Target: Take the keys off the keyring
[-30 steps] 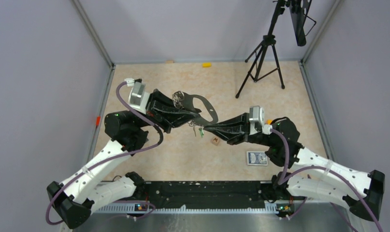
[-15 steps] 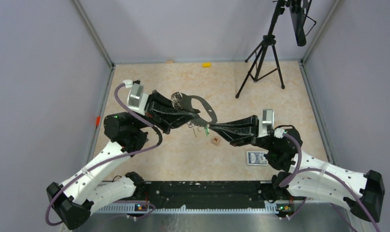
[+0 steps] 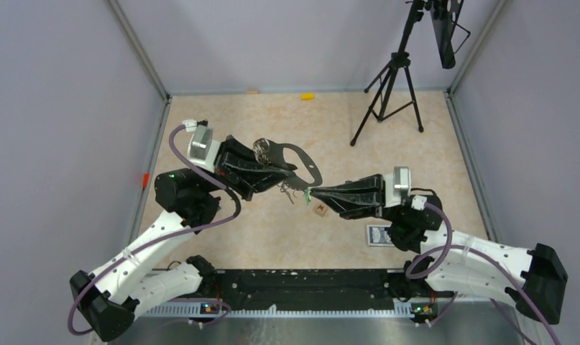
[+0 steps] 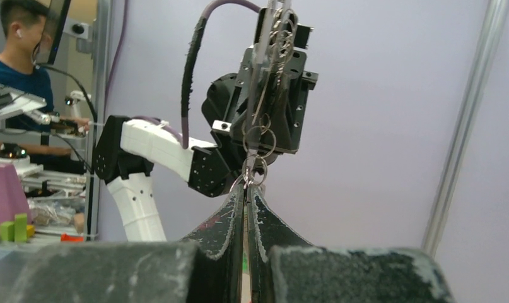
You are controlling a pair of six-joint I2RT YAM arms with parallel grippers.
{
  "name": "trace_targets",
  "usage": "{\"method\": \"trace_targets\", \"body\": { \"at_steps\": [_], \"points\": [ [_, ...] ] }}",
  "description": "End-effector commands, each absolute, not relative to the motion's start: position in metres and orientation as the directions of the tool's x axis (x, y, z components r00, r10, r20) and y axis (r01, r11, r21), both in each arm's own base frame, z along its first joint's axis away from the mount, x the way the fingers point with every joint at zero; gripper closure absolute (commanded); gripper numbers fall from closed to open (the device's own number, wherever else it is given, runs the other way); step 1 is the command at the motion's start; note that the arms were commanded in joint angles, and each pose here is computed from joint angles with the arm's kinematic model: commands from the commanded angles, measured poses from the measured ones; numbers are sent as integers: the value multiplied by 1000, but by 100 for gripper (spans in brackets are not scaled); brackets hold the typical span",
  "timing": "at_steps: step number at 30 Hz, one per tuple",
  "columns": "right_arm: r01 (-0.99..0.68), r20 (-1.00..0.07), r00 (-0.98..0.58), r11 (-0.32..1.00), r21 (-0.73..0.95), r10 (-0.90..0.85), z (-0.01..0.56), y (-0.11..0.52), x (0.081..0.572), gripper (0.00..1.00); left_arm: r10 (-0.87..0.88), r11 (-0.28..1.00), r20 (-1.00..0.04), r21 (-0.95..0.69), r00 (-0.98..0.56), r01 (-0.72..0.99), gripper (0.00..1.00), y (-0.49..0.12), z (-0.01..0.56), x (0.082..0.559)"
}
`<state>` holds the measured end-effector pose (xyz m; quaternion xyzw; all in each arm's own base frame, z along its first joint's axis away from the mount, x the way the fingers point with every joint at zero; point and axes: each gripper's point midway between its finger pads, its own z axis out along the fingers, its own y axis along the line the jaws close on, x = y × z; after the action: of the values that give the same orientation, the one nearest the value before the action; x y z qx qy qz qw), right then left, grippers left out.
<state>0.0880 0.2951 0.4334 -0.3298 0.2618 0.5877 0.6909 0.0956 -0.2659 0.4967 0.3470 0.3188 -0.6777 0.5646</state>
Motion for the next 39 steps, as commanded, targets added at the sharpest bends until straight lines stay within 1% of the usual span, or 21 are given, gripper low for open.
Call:
{"method": "trace_targets", "body": {
  "at_steps": [1,7,9,13,21,26,33,39],
  "points": [
    [-937,-689,298,67,-342,660,440,291,66,100,-599,-158,-795,4,-93,987,100,-256,512,88],
    [-807,-546,514,156,-570,662,436,285,53,100,-594,-169,-799,3,-100,986,100,-256,514,86],
    [-748,-505,575,162,-644,644,434,288,49,100,-591,-173,-800,1,-103,985,100,-256,514,85],
    [-665,-461,644,148,-732,611,431,295,46,100,-589,-176,-802,6,-101,984,100,-256,514,84],
    [-567,-408,743,174,-805,531,432,304,56,100,-564,-197,-820,18,-98,980,100,-257,511,80],
    [-503,-384,801,167,-848,460,433,310,64,100,-542,-214,-835,24,-99,977,100,-259,509,76],
    [-448,-364,839,134,-884,404,431,314,70,100,-534,-226,-838,17,-109,974,100,-260,508,76],
    [-433,-354,842,120,-893,407,432,311,66,100,-539,-224,-836,23,-105,974,100,-259,510,75]
  ]
}}
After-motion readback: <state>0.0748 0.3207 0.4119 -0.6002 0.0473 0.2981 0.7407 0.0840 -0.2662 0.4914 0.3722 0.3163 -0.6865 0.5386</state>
